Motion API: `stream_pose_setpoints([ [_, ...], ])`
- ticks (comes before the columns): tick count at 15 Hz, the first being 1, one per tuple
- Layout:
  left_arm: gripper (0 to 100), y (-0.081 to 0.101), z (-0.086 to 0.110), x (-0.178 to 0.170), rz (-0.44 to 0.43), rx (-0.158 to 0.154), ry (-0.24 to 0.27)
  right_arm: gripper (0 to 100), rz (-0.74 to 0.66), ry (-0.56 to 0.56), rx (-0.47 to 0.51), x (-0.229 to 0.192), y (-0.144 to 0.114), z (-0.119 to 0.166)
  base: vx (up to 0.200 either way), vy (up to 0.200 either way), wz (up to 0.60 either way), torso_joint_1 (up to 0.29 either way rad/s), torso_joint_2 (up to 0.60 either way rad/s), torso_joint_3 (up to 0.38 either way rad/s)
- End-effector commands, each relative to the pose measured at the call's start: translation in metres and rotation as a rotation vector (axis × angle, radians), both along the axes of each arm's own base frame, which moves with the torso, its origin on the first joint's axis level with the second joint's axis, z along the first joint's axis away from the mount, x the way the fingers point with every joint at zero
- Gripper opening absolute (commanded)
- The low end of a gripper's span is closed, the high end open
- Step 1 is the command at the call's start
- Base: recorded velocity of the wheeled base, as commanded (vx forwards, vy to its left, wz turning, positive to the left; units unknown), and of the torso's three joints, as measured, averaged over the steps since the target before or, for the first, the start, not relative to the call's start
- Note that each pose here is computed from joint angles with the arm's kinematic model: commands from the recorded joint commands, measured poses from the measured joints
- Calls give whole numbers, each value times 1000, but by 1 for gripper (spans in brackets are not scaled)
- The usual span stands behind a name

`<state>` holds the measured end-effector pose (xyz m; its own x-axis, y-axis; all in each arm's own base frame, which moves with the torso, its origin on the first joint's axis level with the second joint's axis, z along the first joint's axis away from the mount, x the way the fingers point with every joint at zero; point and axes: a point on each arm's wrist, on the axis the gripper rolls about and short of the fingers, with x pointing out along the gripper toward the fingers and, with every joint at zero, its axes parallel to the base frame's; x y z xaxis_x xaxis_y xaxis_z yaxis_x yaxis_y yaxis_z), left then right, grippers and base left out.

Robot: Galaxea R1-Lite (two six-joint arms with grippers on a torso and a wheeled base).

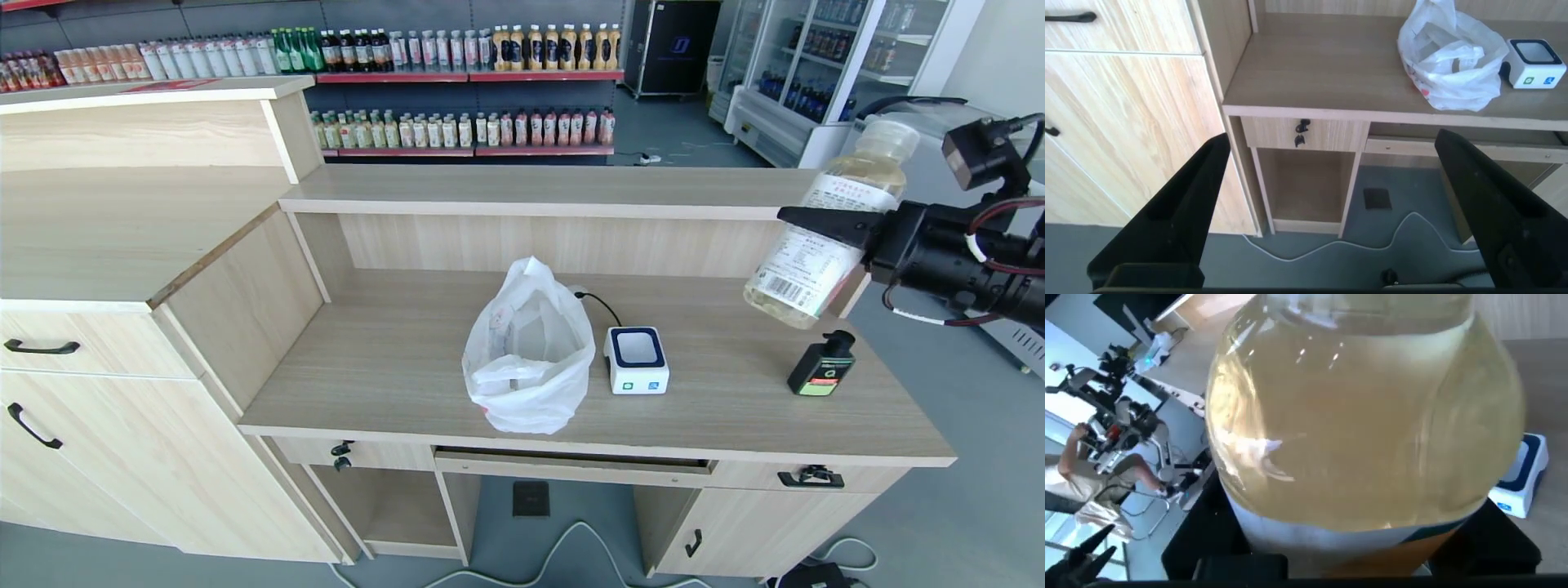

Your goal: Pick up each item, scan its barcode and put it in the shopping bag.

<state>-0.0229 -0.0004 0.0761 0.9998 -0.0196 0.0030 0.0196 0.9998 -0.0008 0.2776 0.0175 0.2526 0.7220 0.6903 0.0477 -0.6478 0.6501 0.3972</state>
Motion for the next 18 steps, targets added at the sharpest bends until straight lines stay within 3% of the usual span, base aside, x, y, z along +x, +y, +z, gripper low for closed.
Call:
stream_pose_setpoints([
  [1, 100, 0, 0, 0, 0, -1, 1, 0, 187, -40, 53, -68, 17, 25, 0, 0, 0, 0, 0, 0],
  [4, 100, 0, 0, 0, 0, -1, 1, 0, 333, -4, 111, -88, 38, 34, 0, 0, 0, 0, 0, 0],
  [10, 100, 0, 0, 0, 0, -1, 0, 0, 558, -19, 135, -106, 69, 52, 0, 0, 0, 0, 0, 0],
  [18, 100, 0, 0, 0, 0, 1, 1, 0, 605, 13, 126, -114, 72, 42, 0, 0, 0, 0, 0, 0],
])
